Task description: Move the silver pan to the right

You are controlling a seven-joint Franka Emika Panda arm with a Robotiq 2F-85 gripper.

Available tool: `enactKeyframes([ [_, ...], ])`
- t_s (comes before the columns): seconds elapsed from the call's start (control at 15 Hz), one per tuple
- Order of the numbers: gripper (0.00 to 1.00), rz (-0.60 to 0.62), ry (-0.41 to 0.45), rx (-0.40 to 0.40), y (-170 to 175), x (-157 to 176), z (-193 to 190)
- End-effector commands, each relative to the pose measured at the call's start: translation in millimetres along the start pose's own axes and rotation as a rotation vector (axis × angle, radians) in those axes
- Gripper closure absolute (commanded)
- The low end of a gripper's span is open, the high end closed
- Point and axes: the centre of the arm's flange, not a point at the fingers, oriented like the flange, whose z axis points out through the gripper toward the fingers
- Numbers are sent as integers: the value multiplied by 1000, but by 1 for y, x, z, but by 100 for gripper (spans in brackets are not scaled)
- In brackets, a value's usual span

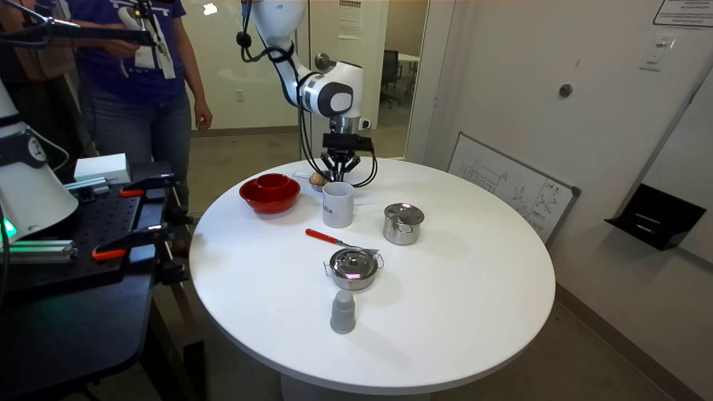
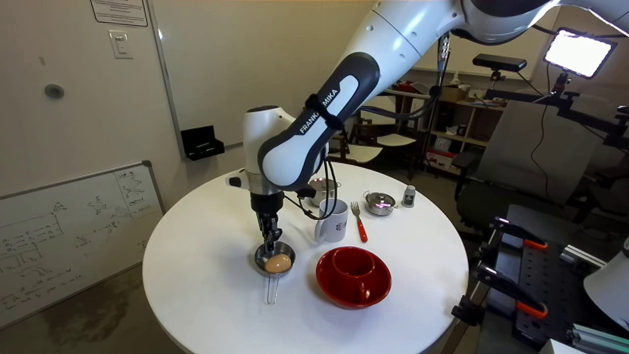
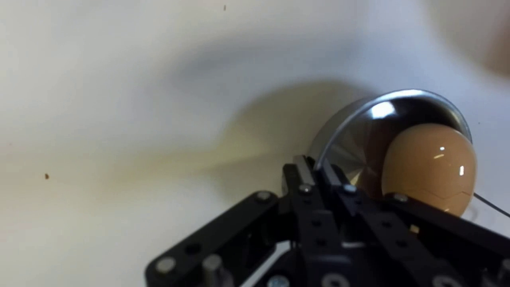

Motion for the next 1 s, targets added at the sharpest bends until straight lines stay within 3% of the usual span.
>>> enactKeyframes([
  [0.0, 94, 13, 31, 45, -1, -6, -24],
  [0.6, 94, 65, 30, 145, -18, -22, -57],
  [0.93, 94, 121, 93, 104, -43, -33, -91],
])
